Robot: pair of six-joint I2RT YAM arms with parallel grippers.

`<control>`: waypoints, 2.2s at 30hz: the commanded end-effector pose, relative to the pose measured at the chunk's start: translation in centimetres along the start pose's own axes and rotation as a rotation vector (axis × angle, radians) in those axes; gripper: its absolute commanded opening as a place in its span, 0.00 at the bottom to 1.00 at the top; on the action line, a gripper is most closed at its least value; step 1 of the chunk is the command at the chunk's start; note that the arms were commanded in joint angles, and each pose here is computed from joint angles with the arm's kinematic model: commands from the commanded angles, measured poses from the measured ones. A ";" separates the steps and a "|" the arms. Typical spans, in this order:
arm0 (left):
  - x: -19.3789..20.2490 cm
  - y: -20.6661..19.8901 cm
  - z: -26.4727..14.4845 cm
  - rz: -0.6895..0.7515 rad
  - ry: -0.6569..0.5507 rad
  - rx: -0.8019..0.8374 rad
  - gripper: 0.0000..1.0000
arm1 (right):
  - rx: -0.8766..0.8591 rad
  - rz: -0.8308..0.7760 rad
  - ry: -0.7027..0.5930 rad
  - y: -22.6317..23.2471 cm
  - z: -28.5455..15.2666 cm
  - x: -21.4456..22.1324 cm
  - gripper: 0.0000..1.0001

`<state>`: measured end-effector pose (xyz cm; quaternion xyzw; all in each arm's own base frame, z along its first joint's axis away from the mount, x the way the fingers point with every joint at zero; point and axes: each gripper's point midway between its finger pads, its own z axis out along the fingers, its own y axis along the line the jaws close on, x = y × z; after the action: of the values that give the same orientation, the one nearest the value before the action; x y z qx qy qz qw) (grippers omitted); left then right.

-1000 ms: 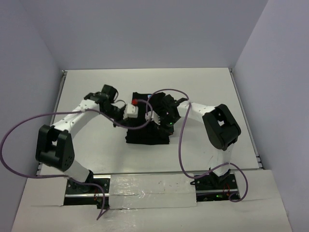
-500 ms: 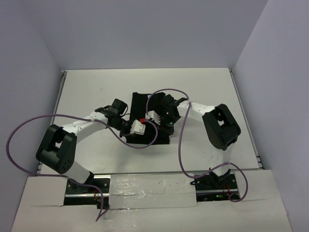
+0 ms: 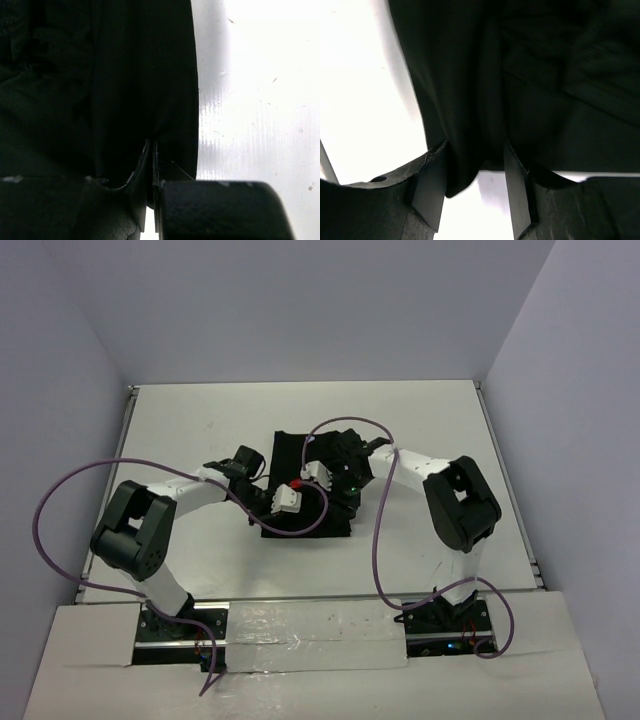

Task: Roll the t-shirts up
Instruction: Roll the T-shirt to the center of the board.

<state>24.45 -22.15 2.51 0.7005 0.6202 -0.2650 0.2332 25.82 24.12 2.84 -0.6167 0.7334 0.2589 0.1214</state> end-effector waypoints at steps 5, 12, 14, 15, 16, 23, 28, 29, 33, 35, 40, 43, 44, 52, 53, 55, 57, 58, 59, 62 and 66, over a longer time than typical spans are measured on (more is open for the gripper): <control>-0.4 -0.2 -0.5 -0.037 -0.026 0.011 0.15 | 0.386 0.055 -0.228 -3.6 -9.0 -6.1 0.53; -1.1 0.4 -1.3 -0.085 -0.045 -0.012 0.16 | 0.392 0.298 -0.410 1.0 -7.6 -5.7 0.16; -1.2 0.3 -1.3 -0.089 -0.050 -0.010 0.16 | 0.319 0.363 -0.488 3.1 -5.4 -6.2 0.02; -1.3 0.3 -1.3 -0.093 -0.050 -0.011 0.16 | 0.276 0.391 -0.565 4.3 -5.1 -8.1 0.01; -1.4 0.5 -1.3 -0.092 -0.053 -0.017 0.17 | 0.242 0.408 -0.566 5.2 -4.2 -8.0 0.00; -2.0 1.2 -1.7 -0.072 -0.061 -0.032 0.18 | 0.260 0.581 -0.644 3.1 -1.8 -8.4 0.00; -1.9 1.2 -2.1 -0.053 -0.047 -0.036 0.20 | 0.279 0.658 -0.655 1.5 -1.0 -7.9 0.00; -1.9 1.1 -2.1 -0.045 -0.046 -0.037 0.20 | 0.291 0.693 -0.636 1.0 -0.4 -7.1 0.00; -1.8 1.1 -2.2 -0.052 -0.041 -0.040 0.26 | 0.329 0.805 -0.584 -0.6 0.9 -4.6 0.00; -1.8 1.1 -2.3 -0.049 -0.041 -0.038 0.27 | 0.336 0.838 -0.585 -1.2 1.0 -4.1 0.00; -1.7 1.9 -3.5 -0.080 -0.035 -0.074 0.36 | 0.344 0.874 -0.515 -1.6 2.1 -2.8 0.00; -1.0 2.4 -4.7 -0.098 -0.035 -0.117 0.37 | 0.334 0.890 -0.486 -1.4 2.8 -2.0 0.00; -0.7 2.6 -5.0 -0.104 -0.030 -0.131 0.37 | 0.334 0.892 -0.477 -1.3 3.0 -1.8 0.00; 1.5 1.7 -5.3 -0.153 0.004 -0.156 0.37 | 0.324 0.877 -0.453 -1.2 3.4 -1.5 0.00; 1.9 1.6 -5.2 -0.148 0.018 -0.162 0.36 | 0.326 0.870 -0.453 -1.3 3.4 -1.6 0.00; 2.7 1.1 -4.8 -0.138 0.032 -0.156 0.36 | 0.335 0.864 -0.451 -1.4 3.2 -1.6 0.00; 3.3 1.6 -4.6 -0.135 0.047 -0.187 0.36 | 0.338 0.856 -0.445 -1.5 3.1 -1.7 0.00; 3.6 1.8 -4.5 -0.139 0.055 -0.194 0.36 | 0.337 0.857 -0.439 -1.5 3.2 -1.5 0.00; 3.8 1.9 -4.4 -0.140 0.064 -0.201 0.36 | 0.336 0.850 -0.443 -1.4 3.1 -1.7 0.00; 3.5 3.0 -4.7 -0.146 0.061 -0.234 0.36 | 0.332 0.845 -0.445 -1.3 3.1 -1.7 0.00; 0.2 4.2 -6.3 -0.138 -0.021 -0.261 0.43 | 0.335 0.840 -0.433 -1.2 3.0 -1.6 0.00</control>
<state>26.49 -16.70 2.98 0.6266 0.7101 -0.2065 0.2460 27.07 28.12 2.17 -0.1682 0.8926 0.3214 0.2677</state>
